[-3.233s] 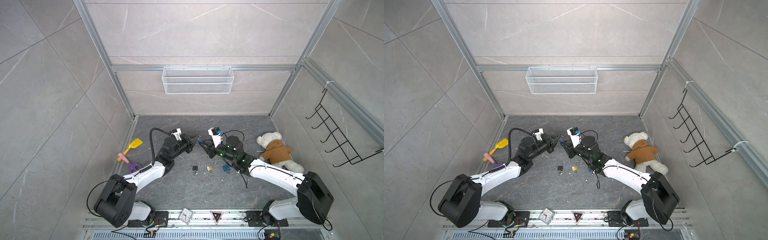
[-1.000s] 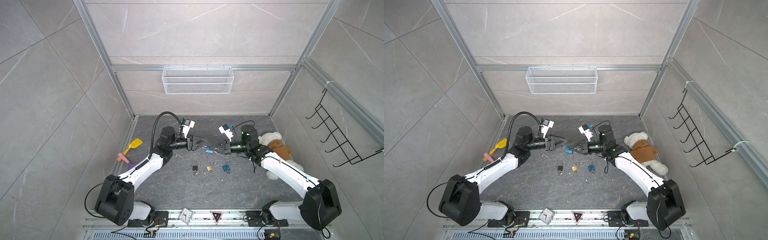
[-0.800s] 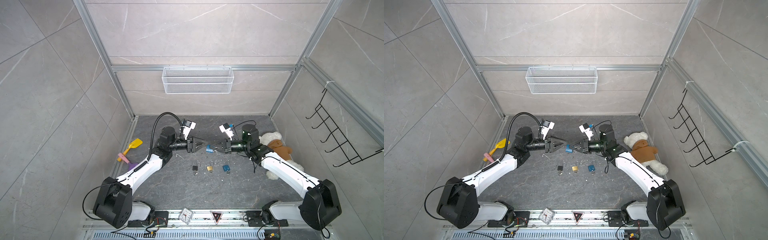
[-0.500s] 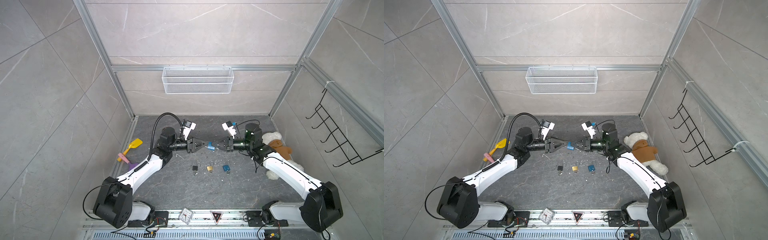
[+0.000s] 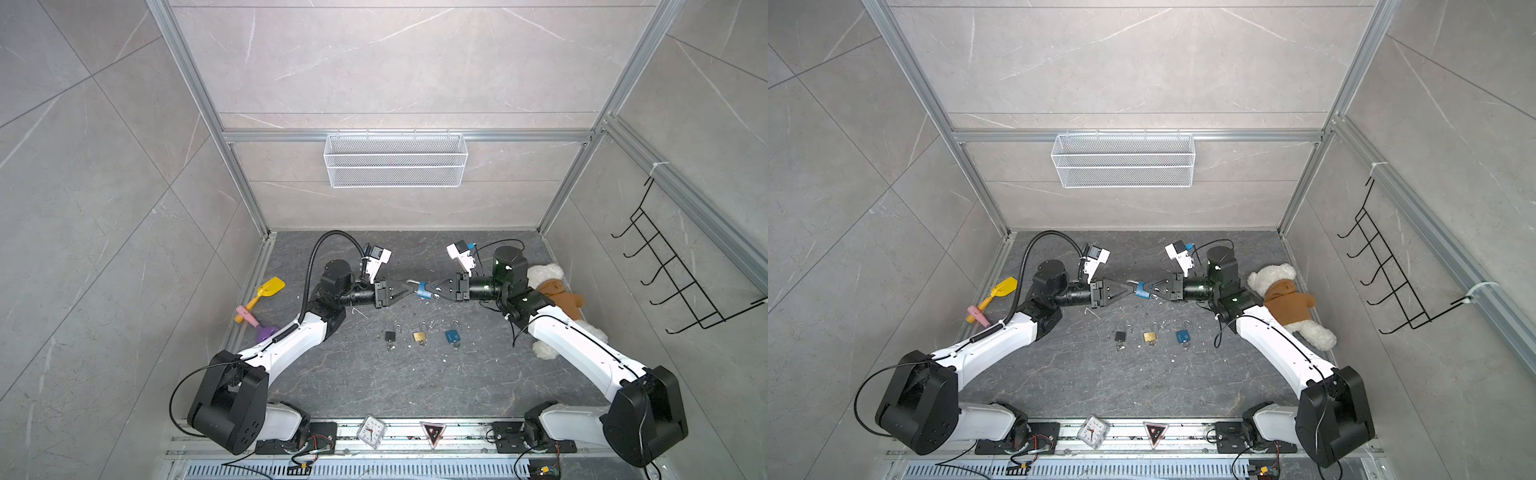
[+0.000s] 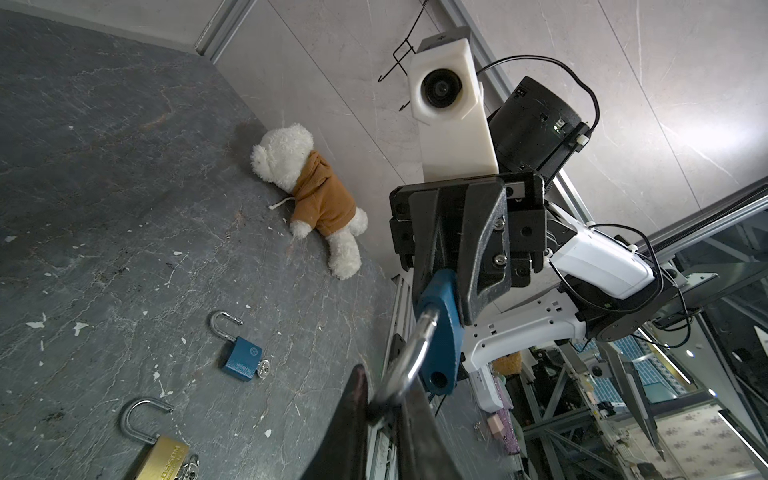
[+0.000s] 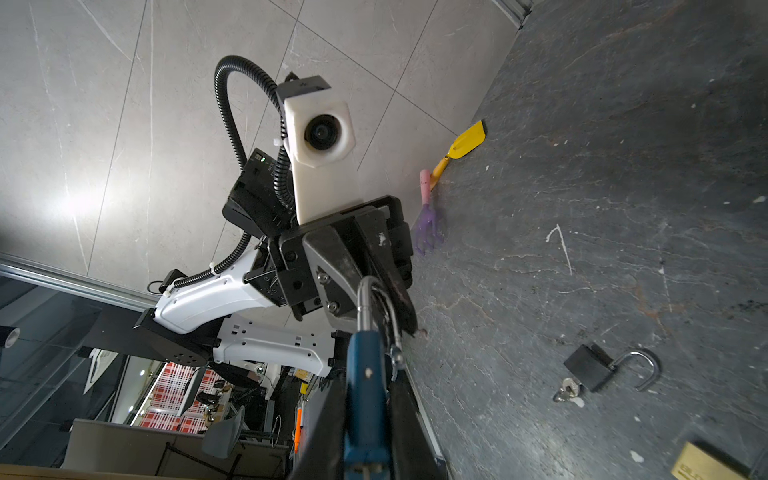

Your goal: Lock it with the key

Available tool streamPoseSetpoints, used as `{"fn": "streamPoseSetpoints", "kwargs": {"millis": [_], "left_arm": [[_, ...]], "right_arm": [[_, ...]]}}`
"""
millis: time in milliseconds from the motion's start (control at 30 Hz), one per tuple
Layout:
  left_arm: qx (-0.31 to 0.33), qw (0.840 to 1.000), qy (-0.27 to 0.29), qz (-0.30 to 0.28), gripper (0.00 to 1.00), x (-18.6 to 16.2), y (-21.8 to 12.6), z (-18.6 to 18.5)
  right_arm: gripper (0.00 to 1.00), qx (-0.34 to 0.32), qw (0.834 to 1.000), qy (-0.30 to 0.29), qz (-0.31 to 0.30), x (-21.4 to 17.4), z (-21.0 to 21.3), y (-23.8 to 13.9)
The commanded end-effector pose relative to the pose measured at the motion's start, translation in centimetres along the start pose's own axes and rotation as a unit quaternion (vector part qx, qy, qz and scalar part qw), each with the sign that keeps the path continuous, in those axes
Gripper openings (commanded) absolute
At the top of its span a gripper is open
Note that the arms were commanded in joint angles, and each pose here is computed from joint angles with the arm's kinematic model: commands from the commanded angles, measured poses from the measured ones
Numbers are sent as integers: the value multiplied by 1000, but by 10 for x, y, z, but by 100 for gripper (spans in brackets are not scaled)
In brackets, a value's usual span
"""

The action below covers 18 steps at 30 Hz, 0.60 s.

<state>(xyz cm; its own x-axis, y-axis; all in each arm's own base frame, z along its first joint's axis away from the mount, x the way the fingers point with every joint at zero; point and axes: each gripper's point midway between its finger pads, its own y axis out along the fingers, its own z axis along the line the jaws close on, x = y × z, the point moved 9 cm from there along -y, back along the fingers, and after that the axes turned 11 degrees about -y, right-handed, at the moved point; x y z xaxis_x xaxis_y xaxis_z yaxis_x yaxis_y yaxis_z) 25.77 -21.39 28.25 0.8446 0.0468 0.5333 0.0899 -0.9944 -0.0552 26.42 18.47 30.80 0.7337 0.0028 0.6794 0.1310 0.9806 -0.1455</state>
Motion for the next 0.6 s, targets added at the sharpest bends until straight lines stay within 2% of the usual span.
{"fn": "streamPoseSetpoints", "kwargs": {"millis": [0,33,133,300,400,567], "left_arm": [[-28,999,36,-18,12,7,0,-15],[-31,999,37,-20,6,7,0,-15],[-39,998,30,-30,0,7,-2,-17],[-73,997,10,-34,0,7,-2,-21],[-75,997,6,-35,12,6,-2,-22],[-60,997,5,-39,19,5,-3,-20]], "right_arm": [[0,-4,1000,-9,8,-2,-7,2],[0,-7,1000,-10,10,-2,-9,2],[0,-14,1000,-15,12,-3,-12,3],[0,-21,999,-22,12,-4,-18,5],[0,-17,999,-25,14,-5,-18,5],[0,-15,999,-24,14,-5,-17,5]]}}
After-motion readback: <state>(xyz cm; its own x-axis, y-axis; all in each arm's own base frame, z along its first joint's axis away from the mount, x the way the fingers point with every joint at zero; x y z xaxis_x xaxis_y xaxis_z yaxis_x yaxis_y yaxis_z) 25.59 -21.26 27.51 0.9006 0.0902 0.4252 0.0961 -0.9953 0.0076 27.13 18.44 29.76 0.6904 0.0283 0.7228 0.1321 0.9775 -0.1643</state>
